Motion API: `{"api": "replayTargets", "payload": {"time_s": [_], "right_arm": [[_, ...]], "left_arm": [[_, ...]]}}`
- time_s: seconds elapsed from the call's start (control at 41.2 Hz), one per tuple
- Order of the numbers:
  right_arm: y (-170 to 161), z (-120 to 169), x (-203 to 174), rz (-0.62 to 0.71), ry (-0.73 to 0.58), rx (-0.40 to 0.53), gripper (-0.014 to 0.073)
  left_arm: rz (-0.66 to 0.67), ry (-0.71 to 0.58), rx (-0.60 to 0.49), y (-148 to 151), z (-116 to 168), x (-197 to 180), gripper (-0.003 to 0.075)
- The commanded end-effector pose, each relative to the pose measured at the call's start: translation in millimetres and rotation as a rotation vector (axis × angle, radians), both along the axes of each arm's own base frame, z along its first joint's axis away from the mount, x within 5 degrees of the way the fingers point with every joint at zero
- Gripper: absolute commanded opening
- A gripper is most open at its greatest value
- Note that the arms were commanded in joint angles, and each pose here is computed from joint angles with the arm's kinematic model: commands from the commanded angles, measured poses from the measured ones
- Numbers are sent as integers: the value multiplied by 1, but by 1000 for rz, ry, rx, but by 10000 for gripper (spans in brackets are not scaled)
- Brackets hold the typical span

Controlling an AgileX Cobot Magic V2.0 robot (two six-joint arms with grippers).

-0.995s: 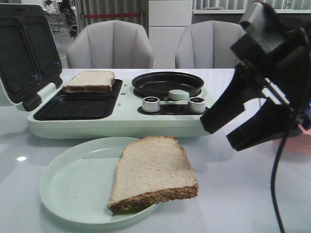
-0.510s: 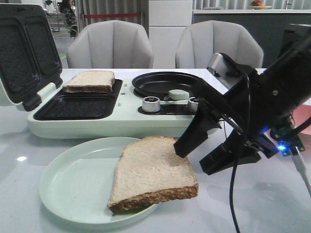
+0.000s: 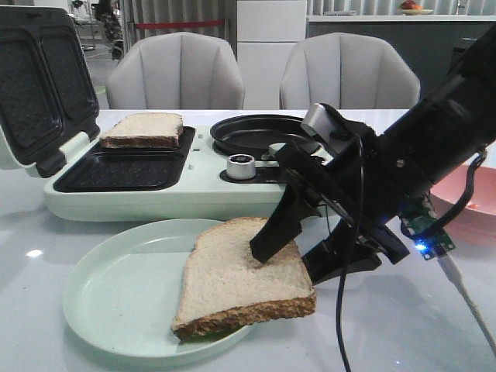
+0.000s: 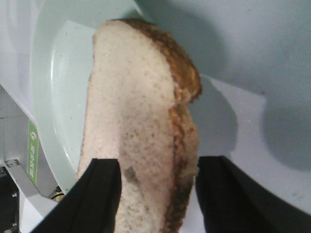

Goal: Make breakfast with bread and shrimp
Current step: 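Move the right gripper down and grasp the remaining bread slice, then lift the bread with the right gripper over the sandwich maker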

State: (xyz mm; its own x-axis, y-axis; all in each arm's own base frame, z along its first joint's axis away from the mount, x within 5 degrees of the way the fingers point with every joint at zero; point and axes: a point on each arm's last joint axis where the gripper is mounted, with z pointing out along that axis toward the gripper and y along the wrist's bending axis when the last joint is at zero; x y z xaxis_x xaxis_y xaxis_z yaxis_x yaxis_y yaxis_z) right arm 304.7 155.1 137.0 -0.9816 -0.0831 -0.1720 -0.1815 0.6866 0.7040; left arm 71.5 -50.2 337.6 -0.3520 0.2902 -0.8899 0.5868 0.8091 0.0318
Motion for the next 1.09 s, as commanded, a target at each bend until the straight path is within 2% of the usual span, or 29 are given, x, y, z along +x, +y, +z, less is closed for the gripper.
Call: {"api": "replayTargets", "payload": {"time_s": [0.0,0.194,0.388,0.582,0.874,1.068], "right_arm": [[5,18,3,16,-46,68,416],[5,18,3,14,-48,71,229],[5,20,3,16,-52,74,130],[4,37,0,28,-107,76,124],[-1,84,-9,34,-264,83,125],[0,88,-12,49,-260,106,125]], "left_arm": [[0,-85,-68,-2,15,2,542],[0,-85,-68,-2,15,2,542],[0,-85,-68,-2,15,2,542],[0,-83,-66,-2,15,2,542],[0,-83,-66,-2,15,2,542],[0,-83,-66,-2,15,2,542]]}}
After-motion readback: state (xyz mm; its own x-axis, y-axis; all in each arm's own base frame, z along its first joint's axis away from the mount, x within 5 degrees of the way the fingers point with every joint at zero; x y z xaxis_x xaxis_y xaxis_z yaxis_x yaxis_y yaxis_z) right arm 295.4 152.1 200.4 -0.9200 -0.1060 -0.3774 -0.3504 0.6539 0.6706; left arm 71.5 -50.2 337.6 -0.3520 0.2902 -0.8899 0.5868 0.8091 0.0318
